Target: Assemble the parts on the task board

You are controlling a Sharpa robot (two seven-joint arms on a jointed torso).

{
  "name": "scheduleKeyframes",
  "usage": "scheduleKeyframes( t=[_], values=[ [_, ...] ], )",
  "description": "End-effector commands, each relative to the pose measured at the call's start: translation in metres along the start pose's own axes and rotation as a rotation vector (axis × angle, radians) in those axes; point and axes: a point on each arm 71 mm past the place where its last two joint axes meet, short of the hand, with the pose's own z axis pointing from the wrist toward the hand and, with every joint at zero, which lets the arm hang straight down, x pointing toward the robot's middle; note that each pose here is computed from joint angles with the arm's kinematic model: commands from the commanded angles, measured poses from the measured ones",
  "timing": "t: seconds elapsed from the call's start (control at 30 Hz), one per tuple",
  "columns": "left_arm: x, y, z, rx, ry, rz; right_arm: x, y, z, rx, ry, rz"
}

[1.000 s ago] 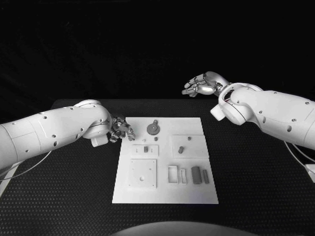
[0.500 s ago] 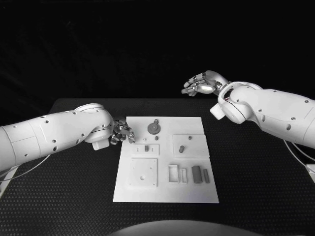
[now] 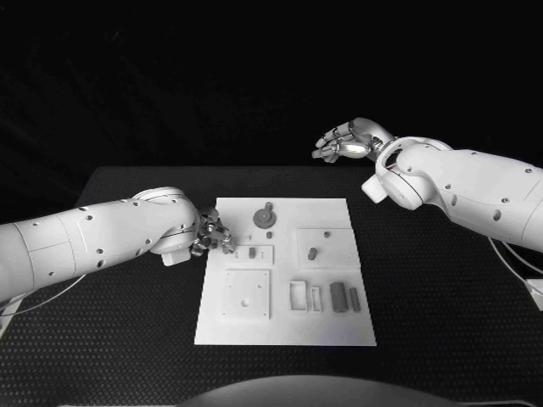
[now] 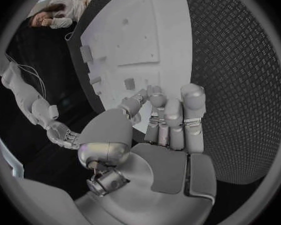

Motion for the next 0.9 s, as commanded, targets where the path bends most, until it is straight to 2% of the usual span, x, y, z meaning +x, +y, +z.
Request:
scheduleKeyframes(
  t=[0.03,0.6,0.9],
  values=[
    [0.0008,-0.0029,0.0000,-0.003,-0.024,-0.001,0.000,0.000,0.000,0.003,0.005,-0.005],
    [0.0069,-0.0110,-0.0002,0.013,0.002,0.020,0.000,0.000,0.000,0.002,0.006,-0.005],
    [0.0082,-0.0140,-0.0008,0.013,-0.011,0.066,0.000,0.000,0.000,0.001,0.007,-0.005]
  ],
)
